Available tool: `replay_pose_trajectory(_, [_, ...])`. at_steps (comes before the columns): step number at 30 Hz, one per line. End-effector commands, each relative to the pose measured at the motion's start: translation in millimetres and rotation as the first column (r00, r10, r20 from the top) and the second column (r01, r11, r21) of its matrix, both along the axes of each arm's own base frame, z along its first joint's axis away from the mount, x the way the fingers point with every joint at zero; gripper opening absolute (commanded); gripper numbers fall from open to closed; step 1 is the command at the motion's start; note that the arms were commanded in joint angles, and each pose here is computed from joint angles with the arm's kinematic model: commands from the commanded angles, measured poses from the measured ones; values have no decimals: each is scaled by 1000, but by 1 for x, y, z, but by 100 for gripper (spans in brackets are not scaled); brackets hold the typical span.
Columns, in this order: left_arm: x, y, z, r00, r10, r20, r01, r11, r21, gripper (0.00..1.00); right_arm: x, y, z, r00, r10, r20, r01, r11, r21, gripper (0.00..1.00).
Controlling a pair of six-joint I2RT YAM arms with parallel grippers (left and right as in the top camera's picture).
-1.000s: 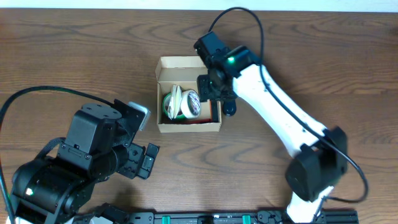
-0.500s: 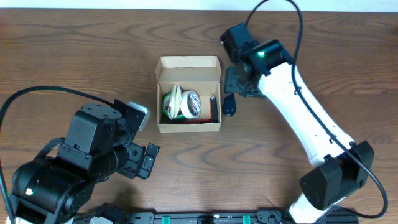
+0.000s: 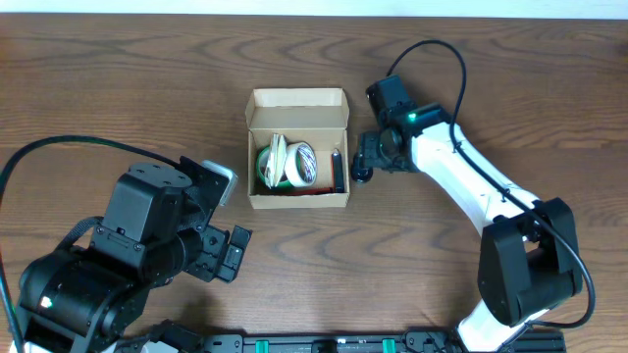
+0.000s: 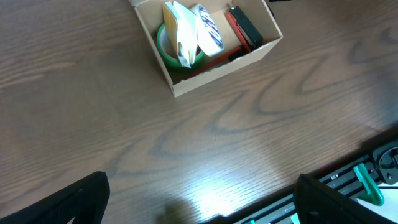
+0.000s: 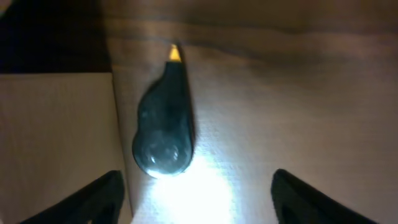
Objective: Pack container
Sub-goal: 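Move the right gripper to the black tape dispenser beside the box, then grasp the black tape dispenser with the right gripper and lift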
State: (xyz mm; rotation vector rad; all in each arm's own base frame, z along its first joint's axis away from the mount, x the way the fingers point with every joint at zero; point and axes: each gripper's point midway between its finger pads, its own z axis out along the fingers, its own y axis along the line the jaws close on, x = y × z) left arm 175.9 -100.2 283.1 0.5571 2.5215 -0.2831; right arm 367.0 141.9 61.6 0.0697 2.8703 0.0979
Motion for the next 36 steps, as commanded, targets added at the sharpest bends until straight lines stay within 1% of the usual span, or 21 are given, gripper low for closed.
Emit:
replay_pose_trajectory(1, [0,2,3,1000,11,7,-11,1000,-1,95,-3,9,-7,998,61,13,-61,998,6,87])
replay_pose_trajectory(5, [0,2,3,1000,11,7,-11,1000,-1,95,-2,12,-14,997,68,21,-68,998,15,94])
replay_pose_trajectory(8, [0,2,3,1000,11,7,-11,1000,-1,95,1,13,-19,997,80,24,-80,997,12,96])
replay_pose_trajectory(28, [0,2,3,1000,11,7,-11,1000,-1,95,7,16,-57,993,121,-6,-121,992,-18,96])
replay_pose_trajectory(32, [0,2,3,1000,11,7,-11,1000,-1,95,5,14,-66,993,118,-29,-119,992,-33,94])
replay_pose_trajectory(36, [0,2,3,1000,11,7,-11,1000,-1,95,4,6,-69,994,107,-35,-109,991,-77,92])
